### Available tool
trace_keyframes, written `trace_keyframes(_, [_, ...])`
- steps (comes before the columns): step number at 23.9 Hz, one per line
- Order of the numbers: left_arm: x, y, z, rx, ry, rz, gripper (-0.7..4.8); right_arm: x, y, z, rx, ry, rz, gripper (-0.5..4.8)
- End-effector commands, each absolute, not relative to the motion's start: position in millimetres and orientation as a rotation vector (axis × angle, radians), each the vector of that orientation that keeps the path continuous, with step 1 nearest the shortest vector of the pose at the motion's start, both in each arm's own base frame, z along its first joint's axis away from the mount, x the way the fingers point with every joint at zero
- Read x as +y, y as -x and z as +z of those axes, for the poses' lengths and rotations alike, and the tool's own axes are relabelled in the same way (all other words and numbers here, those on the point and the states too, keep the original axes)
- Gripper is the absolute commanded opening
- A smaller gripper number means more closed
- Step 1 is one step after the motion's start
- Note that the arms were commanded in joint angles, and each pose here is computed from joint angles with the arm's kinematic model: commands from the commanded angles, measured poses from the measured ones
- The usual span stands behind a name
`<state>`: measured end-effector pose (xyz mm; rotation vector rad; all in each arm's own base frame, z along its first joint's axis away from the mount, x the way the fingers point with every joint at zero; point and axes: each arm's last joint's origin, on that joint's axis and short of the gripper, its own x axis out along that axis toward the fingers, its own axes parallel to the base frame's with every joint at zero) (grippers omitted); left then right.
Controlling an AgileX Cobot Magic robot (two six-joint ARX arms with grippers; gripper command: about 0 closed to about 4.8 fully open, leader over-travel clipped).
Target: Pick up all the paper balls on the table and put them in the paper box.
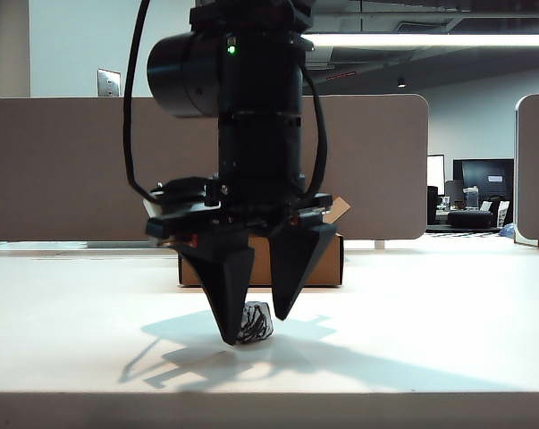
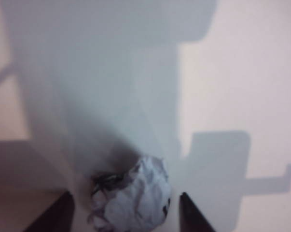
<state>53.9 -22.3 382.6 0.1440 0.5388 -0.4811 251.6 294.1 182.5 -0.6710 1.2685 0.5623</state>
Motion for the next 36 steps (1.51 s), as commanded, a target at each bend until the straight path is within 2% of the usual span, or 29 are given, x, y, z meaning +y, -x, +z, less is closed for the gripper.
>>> trace_keyframes(1, [-22.0, -53.4, 381.8, 0.558, -0.144, -0.476, 2.10, 296.6, -252.5, 184.0, 1.249, 0.655, 0.567, 1.81])
trace_keyframes(7, [-21.9, -53.3, 381.7, 0.559, -0.144, -0.476, 2.10, 297.0, -253.6, 184.6, 1.236, 0.650, 0.566, 1.01])
trace_keyframes(11, [-21.9, -53.3, 381.7, 0.559, -0.144, -0.476, 2.10, 297.7, -256.4, 188.7, 1.196, 0.660, 0.545, 1.02])
trace_keyframes(15, [-22.5, -55.1, 383.6, 0.533, -0.142, -0.476, 2.10, 292.4, -283.7, 226.5, 1.005, 0.660, 0.468, 1.02])
trace_keyframes(19, [-22.7, -55.7, 384.0, 0.525, -0.141, -0.476, 2.10, 279.2, -324.9, 273.8, 0.832, 0.506, 0.396, 1.04])
trace_keyframes(24, [-22.7, -55.7, 383.8, 0.526, -0.141, -0.477, 2.10, 260.9, -358.4, 299.6, 0.679, 0.363, 0.367, 1.09])
trace_keyframes(26, [-22.7, -55.7, 383.9, 0.526, -0.141, -0.476, 2.10, 254.4, -368.0, 301.3, 0.642, 0.329, 0.359, 1.28])
trace_keyframes(30, [-22.8, -55.8, 383.9, 0.526, -0.141, -0.476, 2.10, 234.2, -391.3, 301.5, 0.588, 0.261, 0.345, 2.47])
trace_keyframes(32, [-22.8, -55.8, 383.9, 0.525, -0.141, -0.476, 2.10, 229.0, -395.5, 300.3, 0.590, 0.255, 0.335, 2.88])
trace_keyframes(34, [-22.8, -55.9, 383.9, 0.526, -0.141, -0.476, 2.10, 225.0, -397.8, 300.0, 0.593, 0.251, 0.328, 3.19])
trace_keyframes(36, [-22.8, -55.8, 383.9, 0.525, -0.141, -0.476, 2.10, 224.2, -397.5, 301.3, 0.591, 0.250, 0.327, 3.19])
